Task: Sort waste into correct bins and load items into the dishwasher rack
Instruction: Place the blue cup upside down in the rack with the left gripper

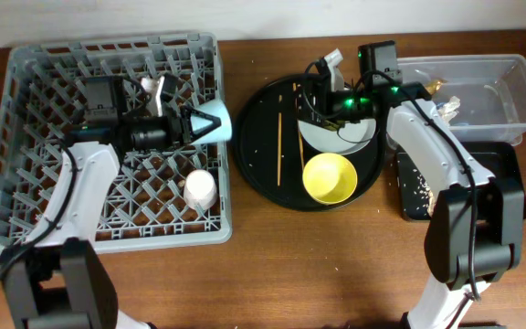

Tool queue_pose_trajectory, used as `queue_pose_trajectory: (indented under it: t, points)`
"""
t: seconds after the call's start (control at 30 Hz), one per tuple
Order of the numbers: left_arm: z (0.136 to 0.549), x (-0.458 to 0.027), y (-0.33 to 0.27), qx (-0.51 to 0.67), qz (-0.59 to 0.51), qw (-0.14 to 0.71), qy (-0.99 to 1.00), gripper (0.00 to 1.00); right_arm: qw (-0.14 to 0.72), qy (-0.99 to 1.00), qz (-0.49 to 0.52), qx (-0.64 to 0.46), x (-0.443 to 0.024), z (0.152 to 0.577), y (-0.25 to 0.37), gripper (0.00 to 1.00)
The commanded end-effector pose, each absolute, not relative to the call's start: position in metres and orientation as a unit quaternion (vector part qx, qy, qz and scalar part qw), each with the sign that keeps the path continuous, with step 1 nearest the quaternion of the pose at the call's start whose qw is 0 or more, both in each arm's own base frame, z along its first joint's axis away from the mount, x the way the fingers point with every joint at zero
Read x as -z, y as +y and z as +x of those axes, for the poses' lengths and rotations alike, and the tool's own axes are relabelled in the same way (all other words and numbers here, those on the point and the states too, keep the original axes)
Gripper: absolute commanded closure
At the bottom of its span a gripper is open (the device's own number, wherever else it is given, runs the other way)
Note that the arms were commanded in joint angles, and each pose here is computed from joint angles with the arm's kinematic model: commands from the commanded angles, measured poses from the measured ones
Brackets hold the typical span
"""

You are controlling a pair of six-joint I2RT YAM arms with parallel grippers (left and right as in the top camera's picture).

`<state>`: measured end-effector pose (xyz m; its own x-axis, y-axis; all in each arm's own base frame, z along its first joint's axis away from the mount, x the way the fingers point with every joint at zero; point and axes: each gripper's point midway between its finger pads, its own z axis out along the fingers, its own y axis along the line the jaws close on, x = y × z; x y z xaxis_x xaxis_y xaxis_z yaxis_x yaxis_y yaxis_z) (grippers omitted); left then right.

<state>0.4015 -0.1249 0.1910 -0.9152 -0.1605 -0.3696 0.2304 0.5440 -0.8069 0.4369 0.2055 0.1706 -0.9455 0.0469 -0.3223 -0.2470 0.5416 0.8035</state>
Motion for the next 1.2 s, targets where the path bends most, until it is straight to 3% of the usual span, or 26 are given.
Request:
queue_pose_trajectory:
  t: [0.0, 0.07, 0.23, 0.53, 0.57, 0.63, 0.7, 0.8, 0.9, 1.07, 1.17]
  points:
    - [0.420, -0.214, -0.084, 0.265, 0.008, 0.284, 0.921, 0.59, 0.153, 0.902, -0.038, -0.402, -0.142, 0.439, 0.189, 0.02]
    - [0.417, -0.219, -0.069, 0.139, 0.020, 0.283, 0.949, 0.58, 0.143, 0.916, -0.022, -0.373, -0.132, 0.436, 0.181, 0.02]
    - [0.424, -0.199, -0.076, -0.024, 0.052, 0.283, 0.957, 0.57, 0.120, 0.928, -0.007, -0.352, -0.123, 0.427, 0.174, 0.02]
    - [0.442, -0.084, -0.082, -0.053, 0.071, 0.171, 0.981, 0.57, 0.101, 0.933, -0.007, -0.344, -0.118, 0.418, 0.172, 0.02]
    - [0.442, -0.077, -0.083, -0.050, 0.072, 0.163, 0.983, 0.53, 0.100, 0.934, -0.006, -0.342, -0.117, 0.418, 0.171, 0.02]
    - [0.441, -0.062, -0.088, -0.038, 0.076, 0.148, 0.985, 0.25, 0.100, 0.936, -0.005, -0.339, -0.117, 0.418, 0.170, 0.01]
    - [0.442, -0.058, -0.089, -0.035, 0.076, 0.147, 0.986, 0.05, 0.101, 0.935, -0.006, -0.339, -0.117, 0.418, 0.170, 0.02]
    - [0.451, -0.070, -0.092, -0.032, 0.075, 0.162, 0.983, 0.01, 0.125, 0.933, -0.013, -0.338, -0.137, 0.424, 0.161, 0.01]
    - [0.460, -0.098, -0.094, -0.031, 0.074, 0.174, 0.982, 0.01, 0.184, 0.930, -0.028, -0.317, -0.192, 0.425, 0.138, 0.01]
    - [0.465, -0.172, -0.096, -0.024, 0.073, 0.194, 0.978, 0.01, 0.275, 0.945, 0.005, -0.179, -0.274, 0.383, 0.083, 0.02]
    - [0.457, -0.199, -0.111, 0.023, 0.082, 0.195, 0.977, 0.02, 0.303, 0.940, 0.008, -0.160, -0.297, 0.364, 0.073, 0.02]
